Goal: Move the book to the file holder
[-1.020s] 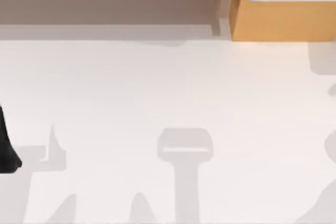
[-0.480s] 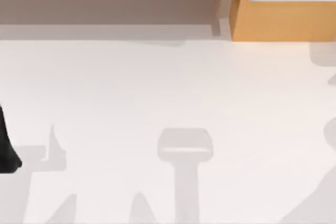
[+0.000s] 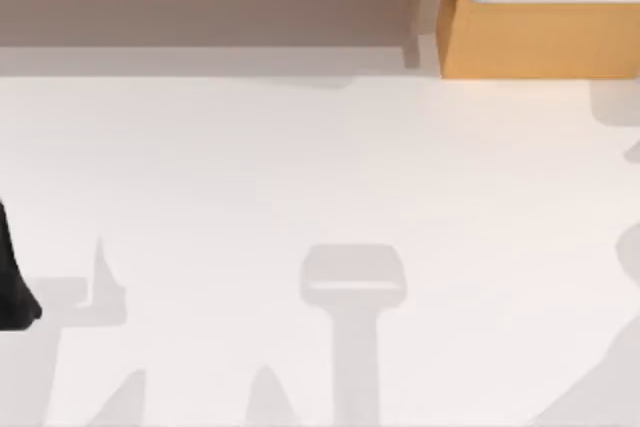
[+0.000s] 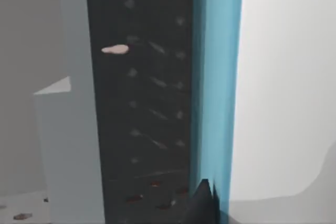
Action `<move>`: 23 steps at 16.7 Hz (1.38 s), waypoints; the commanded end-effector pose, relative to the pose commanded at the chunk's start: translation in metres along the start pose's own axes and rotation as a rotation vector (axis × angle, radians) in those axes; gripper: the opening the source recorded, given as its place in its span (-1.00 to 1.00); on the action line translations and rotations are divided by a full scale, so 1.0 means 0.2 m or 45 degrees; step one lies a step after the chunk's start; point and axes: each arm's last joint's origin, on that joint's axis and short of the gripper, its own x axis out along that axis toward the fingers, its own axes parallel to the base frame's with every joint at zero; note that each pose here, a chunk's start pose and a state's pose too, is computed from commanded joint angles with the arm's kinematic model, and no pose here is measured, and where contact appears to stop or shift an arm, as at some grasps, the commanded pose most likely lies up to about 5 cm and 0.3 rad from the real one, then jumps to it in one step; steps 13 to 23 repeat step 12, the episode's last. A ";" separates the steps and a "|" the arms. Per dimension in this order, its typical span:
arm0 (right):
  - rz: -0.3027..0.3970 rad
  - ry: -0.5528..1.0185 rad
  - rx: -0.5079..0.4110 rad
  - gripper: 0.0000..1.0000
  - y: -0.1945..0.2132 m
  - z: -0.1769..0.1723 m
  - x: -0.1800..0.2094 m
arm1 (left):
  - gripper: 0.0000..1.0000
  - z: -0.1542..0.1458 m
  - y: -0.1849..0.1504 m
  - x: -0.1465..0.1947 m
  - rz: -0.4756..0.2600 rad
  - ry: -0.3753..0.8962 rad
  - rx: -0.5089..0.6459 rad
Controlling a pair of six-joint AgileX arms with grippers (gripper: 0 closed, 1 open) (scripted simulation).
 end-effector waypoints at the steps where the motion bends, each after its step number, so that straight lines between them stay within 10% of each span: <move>1: 0.000 0.000 0.000 0.21 0.00 0.00 0.00 | 1.00 0.00 0.00 0.00 0.000 0.000 0.000; 7: 0.000 0.000 0.000 1.00 0.00 0.00 0.00 | 1.00 0.00 0.00 0.00 0.000 0.000 0.000; 23: 0.000 0.000 0.000 1.00 0.00 0.00 0.00 | 1.00 0.00 0.00 0.00 0.000 0.000 0.000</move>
